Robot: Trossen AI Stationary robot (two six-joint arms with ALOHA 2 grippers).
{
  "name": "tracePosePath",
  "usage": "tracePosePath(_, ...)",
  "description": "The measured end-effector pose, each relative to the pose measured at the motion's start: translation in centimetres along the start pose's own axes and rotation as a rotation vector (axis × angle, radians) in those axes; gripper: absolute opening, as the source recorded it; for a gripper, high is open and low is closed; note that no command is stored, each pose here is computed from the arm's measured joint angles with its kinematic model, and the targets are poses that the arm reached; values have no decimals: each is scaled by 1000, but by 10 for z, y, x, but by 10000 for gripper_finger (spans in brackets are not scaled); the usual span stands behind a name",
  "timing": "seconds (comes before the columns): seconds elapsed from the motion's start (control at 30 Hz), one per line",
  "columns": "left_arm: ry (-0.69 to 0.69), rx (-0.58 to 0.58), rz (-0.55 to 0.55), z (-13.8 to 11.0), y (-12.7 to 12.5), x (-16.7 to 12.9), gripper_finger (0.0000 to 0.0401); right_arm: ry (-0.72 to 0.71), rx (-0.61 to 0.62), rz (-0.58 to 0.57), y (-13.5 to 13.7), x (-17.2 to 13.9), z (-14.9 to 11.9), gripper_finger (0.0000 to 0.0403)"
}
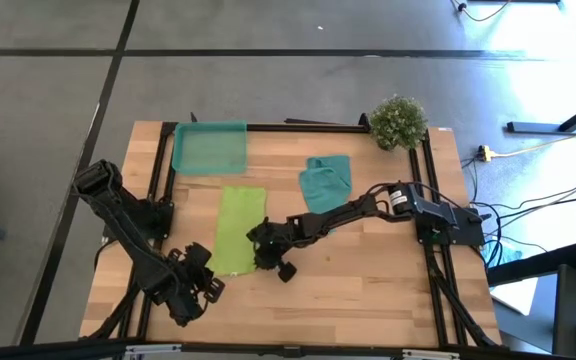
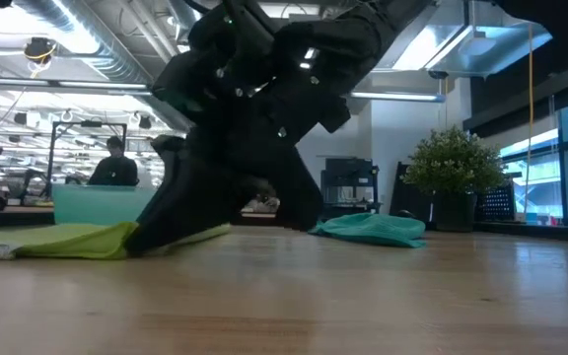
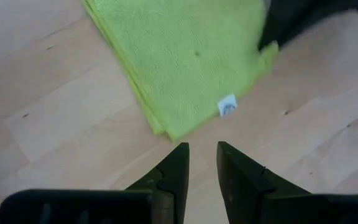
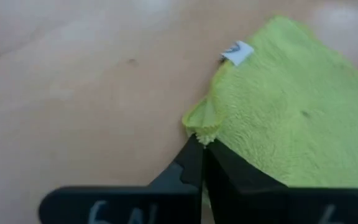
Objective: Roll microfiber towels into tight, uniform cylinder then place into a basket
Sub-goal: Roll the green microfiber cloth
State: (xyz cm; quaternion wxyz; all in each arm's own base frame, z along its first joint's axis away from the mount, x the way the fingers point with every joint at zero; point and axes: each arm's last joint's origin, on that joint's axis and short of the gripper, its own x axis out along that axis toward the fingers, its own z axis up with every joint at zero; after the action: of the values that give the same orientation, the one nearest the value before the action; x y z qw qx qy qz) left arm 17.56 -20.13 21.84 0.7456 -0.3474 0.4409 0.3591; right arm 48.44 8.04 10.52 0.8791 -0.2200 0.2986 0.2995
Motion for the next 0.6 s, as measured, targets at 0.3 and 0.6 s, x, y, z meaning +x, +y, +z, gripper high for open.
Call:
tracePosePath(0.3, 4, 12, 3, -1, 1, 0, 78, -67, 143, 55, -33, -25, 29, 5)
tracePosePath(0.6, 7, 15, 5, -1, 1, -1, 78, -64, 363, -10, -83, -60, 39, 3)
